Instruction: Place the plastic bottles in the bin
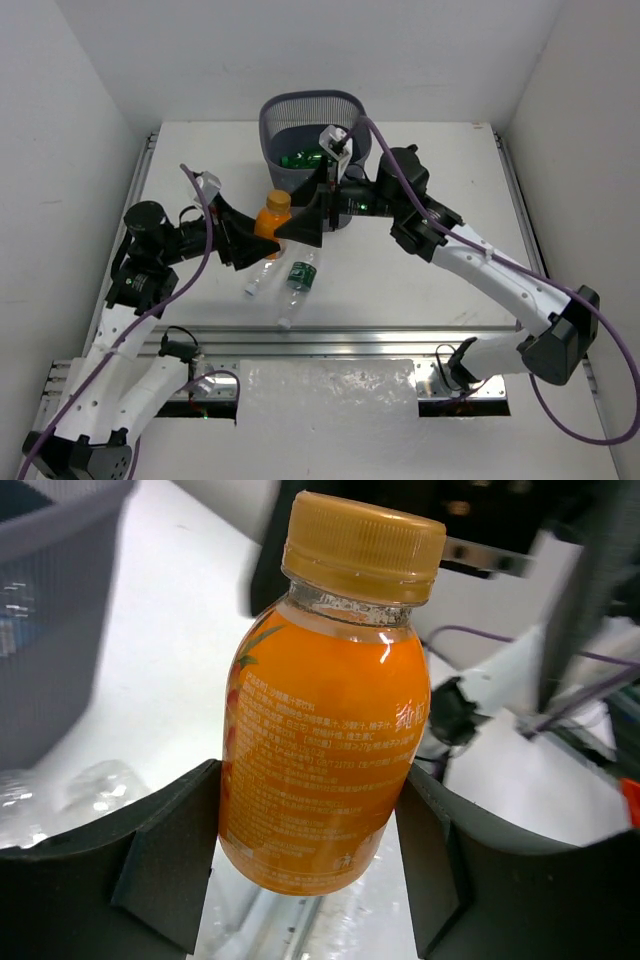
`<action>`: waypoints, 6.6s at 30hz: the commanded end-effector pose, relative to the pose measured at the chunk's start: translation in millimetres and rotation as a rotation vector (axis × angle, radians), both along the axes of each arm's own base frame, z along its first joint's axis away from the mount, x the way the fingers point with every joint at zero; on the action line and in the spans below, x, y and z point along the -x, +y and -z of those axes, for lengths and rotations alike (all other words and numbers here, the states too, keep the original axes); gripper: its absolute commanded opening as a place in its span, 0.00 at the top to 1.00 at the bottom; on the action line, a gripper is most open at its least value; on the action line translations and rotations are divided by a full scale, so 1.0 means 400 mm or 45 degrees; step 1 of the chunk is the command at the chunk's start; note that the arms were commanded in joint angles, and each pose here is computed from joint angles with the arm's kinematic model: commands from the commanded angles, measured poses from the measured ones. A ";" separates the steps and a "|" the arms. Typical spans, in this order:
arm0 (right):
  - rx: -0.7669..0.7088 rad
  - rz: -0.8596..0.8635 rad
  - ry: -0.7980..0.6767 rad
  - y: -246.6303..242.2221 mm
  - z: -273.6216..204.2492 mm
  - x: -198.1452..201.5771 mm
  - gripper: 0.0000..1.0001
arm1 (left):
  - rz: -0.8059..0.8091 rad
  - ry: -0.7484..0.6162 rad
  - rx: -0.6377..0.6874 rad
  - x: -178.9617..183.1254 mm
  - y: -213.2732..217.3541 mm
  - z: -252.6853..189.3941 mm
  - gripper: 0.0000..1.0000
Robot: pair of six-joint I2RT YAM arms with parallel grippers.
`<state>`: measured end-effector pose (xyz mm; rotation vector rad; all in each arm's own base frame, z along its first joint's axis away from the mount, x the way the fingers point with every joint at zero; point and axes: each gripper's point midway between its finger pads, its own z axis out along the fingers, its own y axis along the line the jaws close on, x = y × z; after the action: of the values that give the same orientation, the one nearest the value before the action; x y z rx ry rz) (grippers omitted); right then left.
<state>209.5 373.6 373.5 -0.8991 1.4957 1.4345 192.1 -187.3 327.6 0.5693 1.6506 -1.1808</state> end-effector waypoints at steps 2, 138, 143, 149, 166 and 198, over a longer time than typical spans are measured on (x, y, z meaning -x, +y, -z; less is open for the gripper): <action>-0.067 -0.005 -0.061 0.035 -0.063 -0.007 0.01 | 0.216 -0.199 0.089 0.082 -0.025 -0.105 1.00; -0.103 0.087 0.128 -0.207 0.164 0.072 0.01 | 0.232 0.073 0.114 0.127 -0.273 0.135 1.00; -0.137 0.086 0.075 -0.203 0.132 0.066 0.20 | 0.238 0.058 0.112 0.119 -0.283 0.118 1.00; -0.112 0.374 -0.045 -0.230 0.041 -0.031 1.00 | -0.136 0.144 -0.051 0.011 -0.227 0.147 0.00; 0.431 1.154 -0.343 -0.264 -0.172 -0.629 0.22 | -1.103 0.100 -0.491 -0.066 0.193 0.200 0.00; 0.854 1.517 0.178 -0.774 0.454 0.012 0.01 | -1.706 0.168 -0.375 -0.134 0.448 0.195 0.00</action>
<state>205.4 73.0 184.4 -0.1925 2.1258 0.1321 242.6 -4.3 235.1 -0.4618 1.8406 0.0893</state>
